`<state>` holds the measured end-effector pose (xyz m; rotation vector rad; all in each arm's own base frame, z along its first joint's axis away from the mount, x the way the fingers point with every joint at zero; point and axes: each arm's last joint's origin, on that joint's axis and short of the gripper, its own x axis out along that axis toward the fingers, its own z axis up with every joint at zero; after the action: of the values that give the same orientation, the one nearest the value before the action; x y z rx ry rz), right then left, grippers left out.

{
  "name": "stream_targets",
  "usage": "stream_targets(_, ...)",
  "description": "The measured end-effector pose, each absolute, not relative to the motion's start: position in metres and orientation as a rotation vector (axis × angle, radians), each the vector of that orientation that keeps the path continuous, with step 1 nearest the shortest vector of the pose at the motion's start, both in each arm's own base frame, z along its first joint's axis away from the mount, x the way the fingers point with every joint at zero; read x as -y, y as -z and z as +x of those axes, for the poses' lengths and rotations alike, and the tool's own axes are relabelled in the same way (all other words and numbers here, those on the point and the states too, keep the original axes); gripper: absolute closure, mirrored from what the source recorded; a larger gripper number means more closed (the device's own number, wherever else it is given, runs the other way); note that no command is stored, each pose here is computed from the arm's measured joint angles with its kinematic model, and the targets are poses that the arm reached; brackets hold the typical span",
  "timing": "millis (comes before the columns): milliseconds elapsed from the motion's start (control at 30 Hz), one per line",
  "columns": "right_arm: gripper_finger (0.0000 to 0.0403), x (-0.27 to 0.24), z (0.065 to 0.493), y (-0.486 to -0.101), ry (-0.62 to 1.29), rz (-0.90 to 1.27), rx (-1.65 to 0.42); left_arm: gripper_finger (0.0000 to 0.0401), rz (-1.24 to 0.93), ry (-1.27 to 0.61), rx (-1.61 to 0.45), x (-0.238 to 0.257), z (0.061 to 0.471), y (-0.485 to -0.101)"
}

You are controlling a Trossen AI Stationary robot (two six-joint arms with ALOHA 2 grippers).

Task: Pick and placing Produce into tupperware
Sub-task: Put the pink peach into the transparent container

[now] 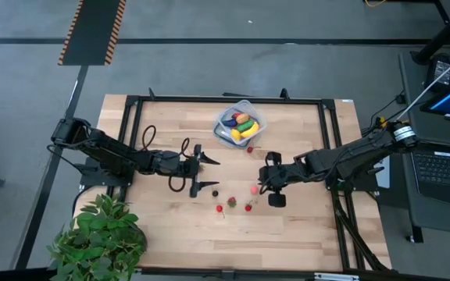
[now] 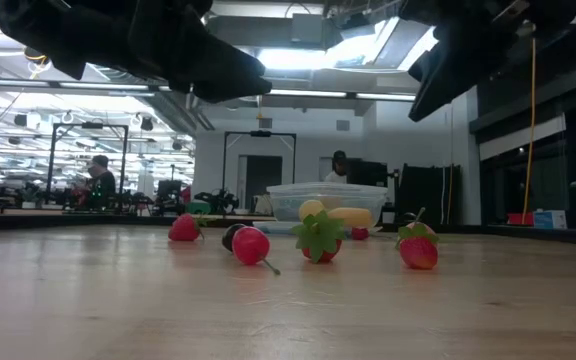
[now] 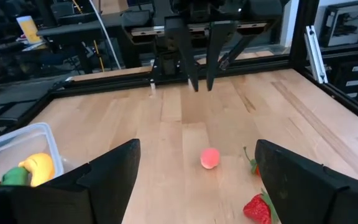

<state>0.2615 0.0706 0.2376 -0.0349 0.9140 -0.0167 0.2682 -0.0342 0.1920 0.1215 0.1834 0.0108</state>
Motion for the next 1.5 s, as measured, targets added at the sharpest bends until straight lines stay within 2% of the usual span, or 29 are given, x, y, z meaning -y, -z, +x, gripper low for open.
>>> stream_targets(233,0.0244,-0.071,0.261,-0.238,0.049,0.032,-0.913,0.0086,0.076,-0.014,-0.184,0.034,0.268,-0.192)
stream_targets(433,0.0209,-0.07,0.259,-0.231,0.068,0.061,-0.929,0.0091,0.037,-0.018,-0.184,0.034,0.268,-0.192)
stream_targets(733,0.0206,-0.07,0.258,-0.2,0.088,0.064,-0.985,0.009,0.012,-0.021,-0.211,0.034,0.268,-0.189)
stream_targets(1300,0.0205,-0.073,0.28,-0.152,0.13,0.029,-1.082,0.0094,0.019,-0.032,-0.253,0.032,0.267,-0.185)
stream_targets(1500,0.0205,-0.076,0.284,-0.146,0.075,0.065,-1.088,0.0095,0.02,-0.032,-0.259,0.032,0.267,-0.185)
